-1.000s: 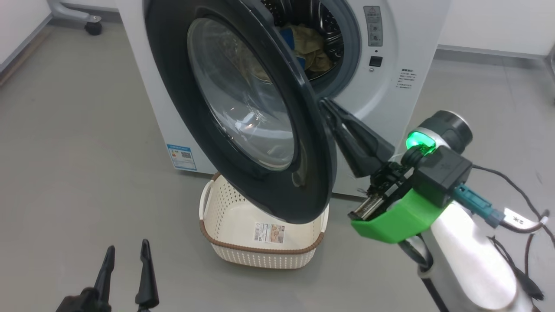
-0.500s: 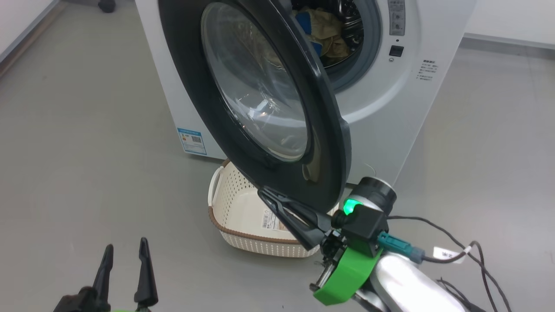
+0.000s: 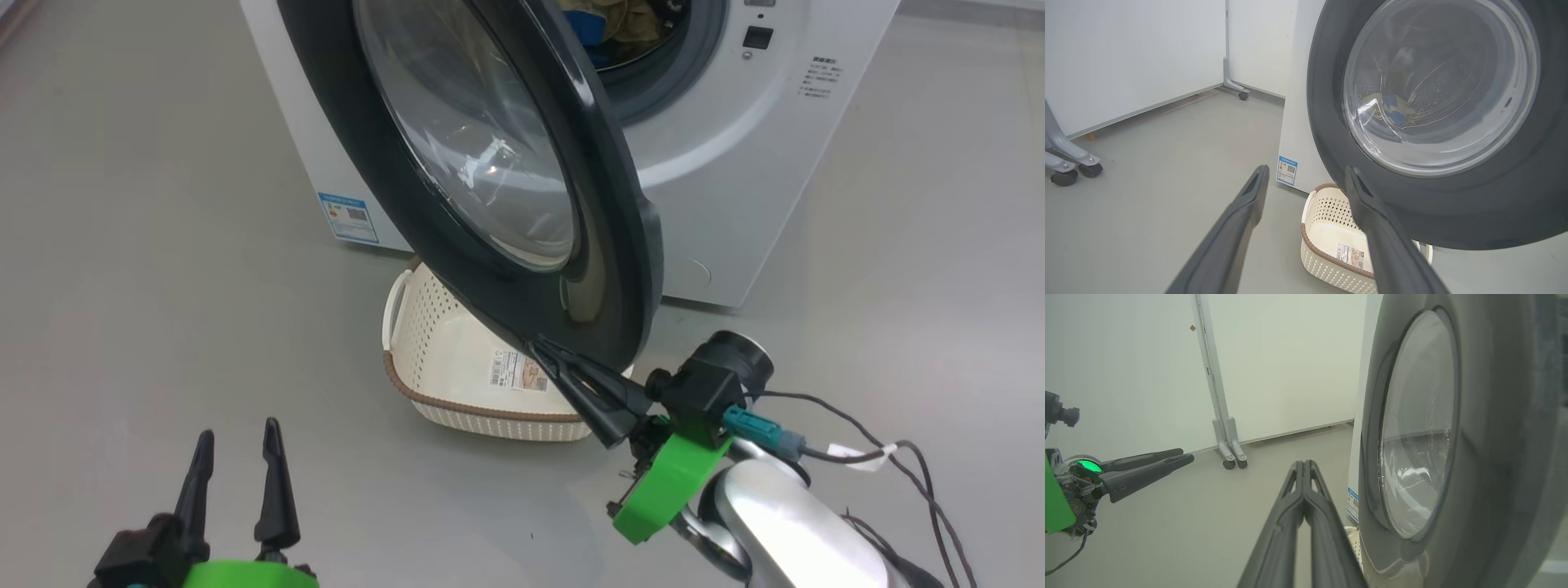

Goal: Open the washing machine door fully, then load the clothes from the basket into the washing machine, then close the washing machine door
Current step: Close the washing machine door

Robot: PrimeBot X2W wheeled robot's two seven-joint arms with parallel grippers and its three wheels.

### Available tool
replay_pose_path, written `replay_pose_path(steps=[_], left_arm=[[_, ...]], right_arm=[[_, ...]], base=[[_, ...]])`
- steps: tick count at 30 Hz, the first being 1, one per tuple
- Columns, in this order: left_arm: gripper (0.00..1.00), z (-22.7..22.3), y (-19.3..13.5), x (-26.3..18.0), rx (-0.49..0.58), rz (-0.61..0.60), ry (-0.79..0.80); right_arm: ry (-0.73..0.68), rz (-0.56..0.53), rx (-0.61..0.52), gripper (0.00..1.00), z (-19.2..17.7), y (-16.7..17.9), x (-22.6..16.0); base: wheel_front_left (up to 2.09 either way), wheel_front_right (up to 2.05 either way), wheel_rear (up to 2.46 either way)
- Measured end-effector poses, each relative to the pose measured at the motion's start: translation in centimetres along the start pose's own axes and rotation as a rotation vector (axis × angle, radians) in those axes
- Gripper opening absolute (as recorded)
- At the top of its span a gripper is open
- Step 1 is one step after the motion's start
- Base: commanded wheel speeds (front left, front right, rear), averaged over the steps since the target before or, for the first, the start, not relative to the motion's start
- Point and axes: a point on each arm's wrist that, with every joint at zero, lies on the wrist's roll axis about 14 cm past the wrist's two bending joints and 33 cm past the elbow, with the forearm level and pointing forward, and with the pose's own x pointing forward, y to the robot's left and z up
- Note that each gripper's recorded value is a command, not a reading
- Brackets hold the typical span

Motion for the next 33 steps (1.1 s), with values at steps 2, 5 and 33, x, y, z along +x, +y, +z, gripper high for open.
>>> replay_pose_path(steps=[2, 5, 33], left_arm=[[1.0, -0.3, -0.2, 0.3, 0.001, -0.005, 0.01], [1.0, -0.7, -0.4, 0.7, 0.011, -0.013, 0.022], [1.0, -3.4, -1.1, 3.8, 0.032, -0.03, 0.091]], right_arm=[[0.007, -0.02, 0.002, 0.0, -0.3, -0.8, 0.0], [0.016, -0.048, 0.006, 0.0, -0.7, -1.9, -0.2], [0.002, -0.22, 0.021, 0.0, -1.9, -10.6, 1.3]], base=[[0.0, 0.0, 0.0], [0.0, 0.0, 0.0], [0.0, 0.0, 0.0]])
